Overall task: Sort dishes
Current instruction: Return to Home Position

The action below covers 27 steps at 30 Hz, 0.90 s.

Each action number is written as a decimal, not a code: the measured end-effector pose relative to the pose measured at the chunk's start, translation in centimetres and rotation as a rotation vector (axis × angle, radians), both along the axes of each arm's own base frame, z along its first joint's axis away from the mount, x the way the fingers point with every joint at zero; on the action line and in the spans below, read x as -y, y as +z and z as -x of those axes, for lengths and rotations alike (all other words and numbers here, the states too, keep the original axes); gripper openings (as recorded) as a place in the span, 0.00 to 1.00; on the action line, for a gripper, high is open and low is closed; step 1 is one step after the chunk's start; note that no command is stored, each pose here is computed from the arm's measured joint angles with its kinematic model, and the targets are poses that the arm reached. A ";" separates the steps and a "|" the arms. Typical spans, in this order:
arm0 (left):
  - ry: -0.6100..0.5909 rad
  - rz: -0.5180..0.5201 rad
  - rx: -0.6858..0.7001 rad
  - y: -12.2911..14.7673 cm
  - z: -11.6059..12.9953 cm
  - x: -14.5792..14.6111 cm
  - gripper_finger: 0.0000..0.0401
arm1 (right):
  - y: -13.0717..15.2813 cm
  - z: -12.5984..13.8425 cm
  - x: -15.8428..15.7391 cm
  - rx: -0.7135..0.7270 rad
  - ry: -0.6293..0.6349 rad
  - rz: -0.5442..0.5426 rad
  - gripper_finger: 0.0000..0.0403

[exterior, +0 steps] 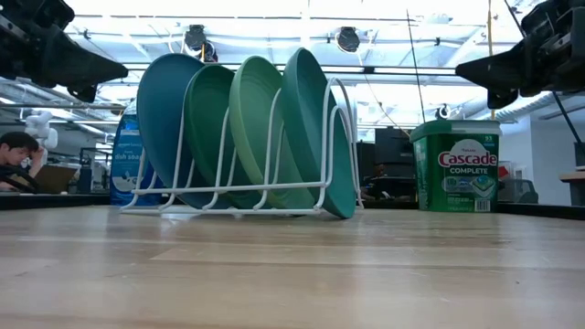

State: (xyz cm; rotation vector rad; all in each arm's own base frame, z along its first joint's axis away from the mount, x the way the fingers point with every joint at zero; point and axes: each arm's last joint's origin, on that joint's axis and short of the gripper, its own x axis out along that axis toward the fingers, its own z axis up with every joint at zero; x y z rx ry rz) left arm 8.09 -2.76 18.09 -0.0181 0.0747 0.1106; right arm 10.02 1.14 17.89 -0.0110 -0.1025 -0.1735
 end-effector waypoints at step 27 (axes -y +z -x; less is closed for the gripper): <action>0.018 -0.009 -0.013 -0.8 -0.2 0.0 0.00 | -0.4 0.6 0.1 -0.021 0.011 -0.020 0.00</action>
